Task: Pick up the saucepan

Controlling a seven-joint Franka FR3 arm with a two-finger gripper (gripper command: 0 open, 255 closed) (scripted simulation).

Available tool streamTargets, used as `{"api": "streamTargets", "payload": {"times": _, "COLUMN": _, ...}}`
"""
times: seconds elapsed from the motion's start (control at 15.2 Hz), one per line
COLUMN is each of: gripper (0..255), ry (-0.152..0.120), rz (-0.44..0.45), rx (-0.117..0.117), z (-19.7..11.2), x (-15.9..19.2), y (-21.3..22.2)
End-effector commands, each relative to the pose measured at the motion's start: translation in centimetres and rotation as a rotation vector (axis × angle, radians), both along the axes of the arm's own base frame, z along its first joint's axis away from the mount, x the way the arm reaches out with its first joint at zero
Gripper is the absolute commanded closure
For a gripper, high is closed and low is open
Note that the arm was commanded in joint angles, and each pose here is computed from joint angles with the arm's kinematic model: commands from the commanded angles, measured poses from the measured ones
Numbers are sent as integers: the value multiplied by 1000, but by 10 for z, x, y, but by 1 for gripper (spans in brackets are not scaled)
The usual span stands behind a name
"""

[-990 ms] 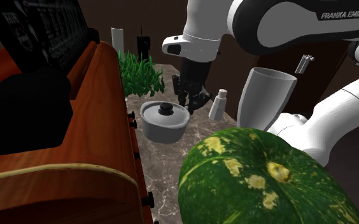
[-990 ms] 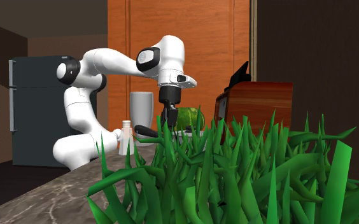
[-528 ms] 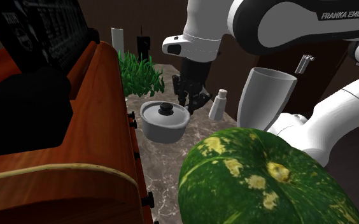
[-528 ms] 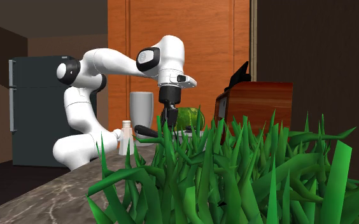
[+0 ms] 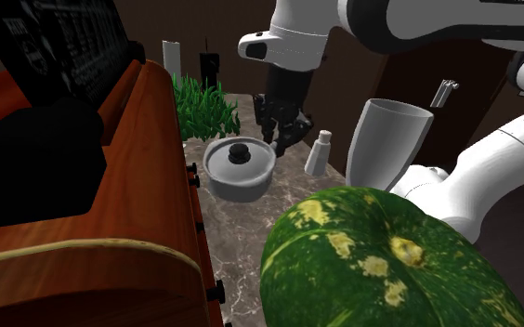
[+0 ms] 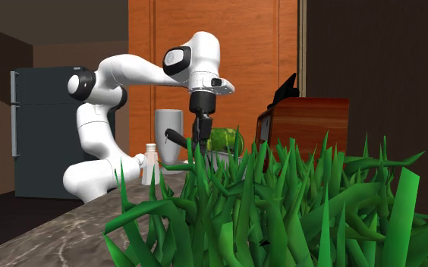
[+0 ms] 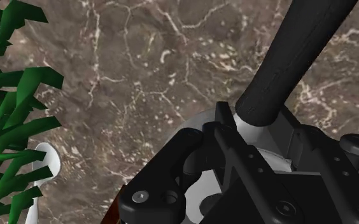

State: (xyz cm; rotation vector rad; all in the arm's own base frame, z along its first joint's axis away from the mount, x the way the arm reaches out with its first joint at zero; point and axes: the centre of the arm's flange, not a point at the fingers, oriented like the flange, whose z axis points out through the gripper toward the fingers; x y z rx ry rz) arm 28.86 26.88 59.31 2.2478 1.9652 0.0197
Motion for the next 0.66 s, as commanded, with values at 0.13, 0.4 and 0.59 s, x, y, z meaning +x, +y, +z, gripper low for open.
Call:
{"api": "streamTargets", "payload": {"times": 0.13, "gripper": 255, "ry": -1, "rz": 0, "rx": 0, "z": 22, "x": 0, "y": -1}}
{"api": "streamTargets", "payload": {"times": 0.4, "gripper": 255, "ry": -1, "rz": 0, "rx": 0, "z": 43, "x": 0, "y": -1}}
{"api": "streamTargets", "payload": {"times": 0.59, "gripper": 255, "ry": -1, "rz": 0, "rx": 0, "z": 50, "x": 0, "y": -1}}
